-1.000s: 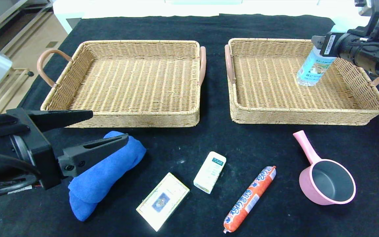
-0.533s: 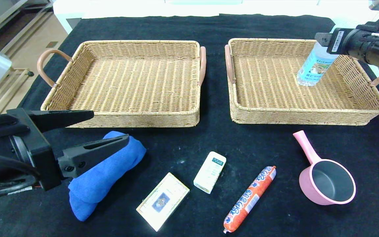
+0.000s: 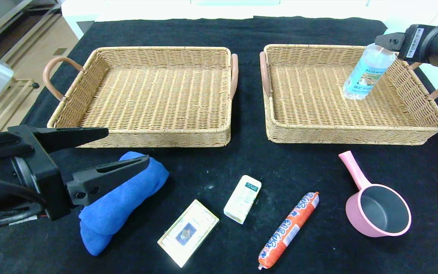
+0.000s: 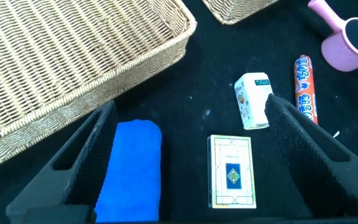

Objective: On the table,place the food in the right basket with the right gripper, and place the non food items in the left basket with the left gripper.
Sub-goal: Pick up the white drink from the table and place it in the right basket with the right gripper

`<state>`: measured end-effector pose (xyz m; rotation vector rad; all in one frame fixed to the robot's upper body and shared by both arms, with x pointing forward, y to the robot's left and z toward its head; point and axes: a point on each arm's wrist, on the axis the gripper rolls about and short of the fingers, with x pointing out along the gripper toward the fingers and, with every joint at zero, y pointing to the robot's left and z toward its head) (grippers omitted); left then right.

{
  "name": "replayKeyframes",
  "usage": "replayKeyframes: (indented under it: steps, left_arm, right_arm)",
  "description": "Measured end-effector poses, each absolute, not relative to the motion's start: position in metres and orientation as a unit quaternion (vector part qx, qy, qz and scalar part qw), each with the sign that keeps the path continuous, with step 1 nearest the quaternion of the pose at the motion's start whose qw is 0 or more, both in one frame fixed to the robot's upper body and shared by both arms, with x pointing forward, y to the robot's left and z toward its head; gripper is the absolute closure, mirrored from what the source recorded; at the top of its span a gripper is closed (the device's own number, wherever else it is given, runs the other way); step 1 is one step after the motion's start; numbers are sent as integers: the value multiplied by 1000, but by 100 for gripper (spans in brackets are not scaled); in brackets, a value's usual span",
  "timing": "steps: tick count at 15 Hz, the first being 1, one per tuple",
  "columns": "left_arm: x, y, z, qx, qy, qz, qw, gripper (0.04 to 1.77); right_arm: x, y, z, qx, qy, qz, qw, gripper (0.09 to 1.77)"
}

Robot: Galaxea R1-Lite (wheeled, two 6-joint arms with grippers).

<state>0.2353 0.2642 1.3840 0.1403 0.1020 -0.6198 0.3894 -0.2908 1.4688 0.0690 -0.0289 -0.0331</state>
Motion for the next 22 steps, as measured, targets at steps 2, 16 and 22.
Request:
replayKeyframes:
  steps: [2,16,22]
  left_arm:
    - [235,264,1384,69,49,-305,948,9]
    - [233,265,1385,69,46,-306,948,9]
    - [233,265,1385,69,46,-306,948,9]
  right_arm:
    - [378,-280,1465,34,-7,-12,999,17]
    - [308,-184,1418,42,114,32,992,16]
    - [278,-160,1401,31,165,92,982,16]
